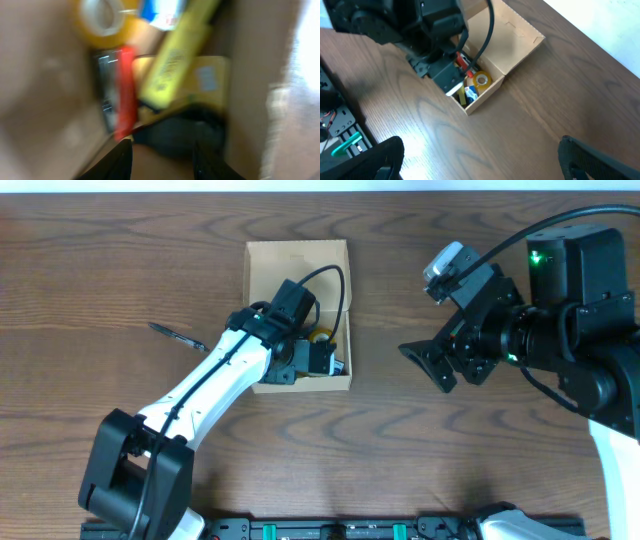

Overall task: Pack container
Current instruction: 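Carry the highlighter into the box and release it, then move the left gripper back left to the black pen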

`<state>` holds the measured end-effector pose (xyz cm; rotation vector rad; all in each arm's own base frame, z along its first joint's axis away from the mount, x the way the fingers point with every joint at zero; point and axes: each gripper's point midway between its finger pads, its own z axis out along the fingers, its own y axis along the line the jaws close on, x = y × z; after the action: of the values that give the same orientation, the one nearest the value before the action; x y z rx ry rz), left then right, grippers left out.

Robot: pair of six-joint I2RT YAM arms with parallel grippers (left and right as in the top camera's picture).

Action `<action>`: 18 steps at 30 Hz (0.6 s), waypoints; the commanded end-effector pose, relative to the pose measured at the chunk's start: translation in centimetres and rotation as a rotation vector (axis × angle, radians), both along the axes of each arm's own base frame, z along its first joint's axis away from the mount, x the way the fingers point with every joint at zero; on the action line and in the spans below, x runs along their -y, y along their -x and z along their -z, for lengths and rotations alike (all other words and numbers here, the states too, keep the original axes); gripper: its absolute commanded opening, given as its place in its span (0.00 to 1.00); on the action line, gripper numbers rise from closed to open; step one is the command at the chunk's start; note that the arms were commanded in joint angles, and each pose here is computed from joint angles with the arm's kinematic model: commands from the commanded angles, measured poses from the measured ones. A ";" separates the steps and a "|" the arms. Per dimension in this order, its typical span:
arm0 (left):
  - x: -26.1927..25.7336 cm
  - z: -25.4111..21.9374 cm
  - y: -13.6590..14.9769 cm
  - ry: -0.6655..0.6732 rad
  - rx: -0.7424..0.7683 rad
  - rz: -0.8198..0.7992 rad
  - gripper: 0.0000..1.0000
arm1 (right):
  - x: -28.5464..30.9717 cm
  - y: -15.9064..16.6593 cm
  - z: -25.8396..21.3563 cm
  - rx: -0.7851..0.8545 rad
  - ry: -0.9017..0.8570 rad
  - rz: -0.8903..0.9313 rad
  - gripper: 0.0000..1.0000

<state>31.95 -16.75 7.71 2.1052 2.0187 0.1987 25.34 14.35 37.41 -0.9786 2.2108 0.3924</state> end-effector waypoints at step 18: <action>-5.6 -17.2 -11.6 0.562 0.439 -1.346 0.50 | -0.2 0.1 -0.2 0.004 -0.007 -0.015 0.99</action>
<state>43.05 -13.91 24.34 0.5401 2.3585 0.2799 25.34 14.35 37.41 -0.9790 2.2106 0.3922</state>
